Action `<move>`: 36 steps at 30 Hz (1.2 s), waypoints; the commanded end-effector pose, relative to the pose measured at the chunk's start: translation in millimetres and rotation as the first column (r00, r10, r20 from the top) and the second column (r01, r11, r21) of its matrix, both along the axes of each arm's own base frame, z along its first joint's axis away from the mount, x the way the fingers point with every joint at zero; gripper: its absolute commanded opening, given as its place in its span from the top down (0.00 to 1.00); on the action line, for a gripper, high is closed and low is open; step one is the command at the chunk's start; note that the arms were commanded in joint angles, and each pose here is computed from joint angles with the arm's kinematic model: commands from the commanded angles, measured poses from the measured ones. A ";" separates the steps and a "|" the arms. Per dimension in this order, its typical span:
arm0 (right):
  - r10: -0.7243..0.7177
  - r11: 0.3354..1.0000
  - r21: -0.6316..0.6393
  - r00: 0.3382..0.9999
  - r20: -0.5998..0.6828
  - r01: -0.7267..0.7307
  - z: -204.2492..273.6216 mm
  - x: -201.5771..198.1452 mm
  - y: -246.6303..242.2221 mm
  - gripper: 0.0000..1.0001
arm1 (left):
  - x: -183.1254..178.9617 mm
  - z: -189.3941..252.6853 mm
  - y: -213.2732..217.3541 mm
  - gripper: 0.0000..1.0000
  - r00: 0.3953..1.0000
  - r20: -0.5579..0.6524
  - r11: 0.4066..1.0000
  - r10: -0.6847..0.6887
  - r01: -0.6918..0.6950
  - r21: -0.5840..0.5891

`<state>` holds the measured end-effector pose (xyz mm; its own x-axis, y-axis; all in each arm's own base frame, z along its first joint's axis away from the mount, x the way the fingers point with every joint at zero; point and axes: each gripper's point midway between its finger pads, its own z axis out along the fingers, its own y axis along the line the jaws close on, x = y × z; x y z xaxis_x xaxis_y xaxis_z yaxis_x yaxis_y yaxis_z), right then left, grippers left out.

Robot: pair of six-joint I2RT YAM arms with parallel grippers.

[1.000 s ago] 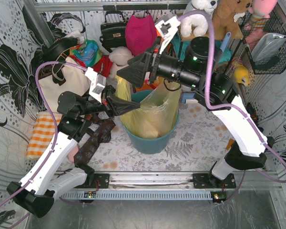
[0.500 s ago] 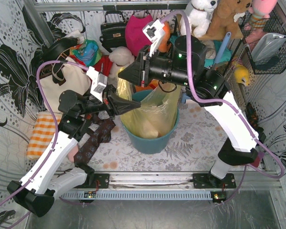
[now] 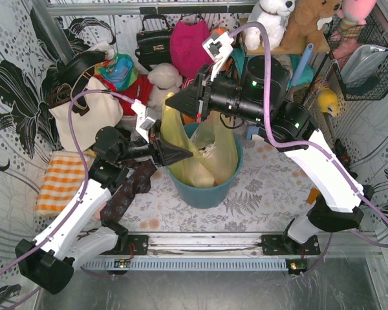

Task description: Tie the trash bag

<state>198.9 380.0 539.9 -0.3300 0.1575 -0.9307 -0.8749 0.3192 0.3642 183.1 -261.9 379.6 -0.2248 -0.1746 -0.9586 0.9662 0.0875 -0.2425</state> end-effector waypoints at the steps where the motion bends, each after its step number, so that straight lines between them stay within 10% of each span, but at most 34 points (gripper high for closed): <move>1: -0.016 0.994 0.109 0.998 0.064 0.009 34.5 -6.1 -12.2 1.00 | -1.4 -6.9 2.6 0.54 1.000 -0.003 1.000 0.025 -0.025 -0.005; 12: -0.003 0.997 0.082 0.999 0.054 -0.002 16.2 -7.7 -11.5 0.94 | -32.4 77.2 20.6 0.12 0.987 0.148 0.991 0.061 -0.042 -0.127; 25: 0.104 0.989 0.097 0.992 0.068 -0.111 14.2 -25.1 -4.9 0.79 | -14.2 130.0 28.9 0.09 0.978 0.094 0.947 0.188 -0.155 -0.281; 27: 0.108 0.989 0.095 0.992 0.069 -0.114 15.1 -25.5 -4.6 0.79 | -15.1 129.1 24.3 0.16 0.985 0.091 0.954 0.148 -0.118 -0.277; 33: -0.031 0.998 0.060 0.996 0.085 0.026 18.0 -13.2 -28.8 0.54 | -16.4 122.8 22.7 0.93 0.988 0.084 0.959 0.132 -0.105 -0.263; 36: -0.219 0.976 0.010 0.972 0.090 0.219 13.1 10.2 -55.8 0.40 | -20.7 123.1 25.3 1.00 0.986 0.093 0.957 0.138 -0.108 -0.269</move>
<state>193.4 370.6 530.6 -0.2974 0.1655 -0.9403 -0.8863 0.3184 0.3363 180.9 -244.2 484.1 -0.1559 -0.4013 -0.9026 0.9555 0.1704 -0.2407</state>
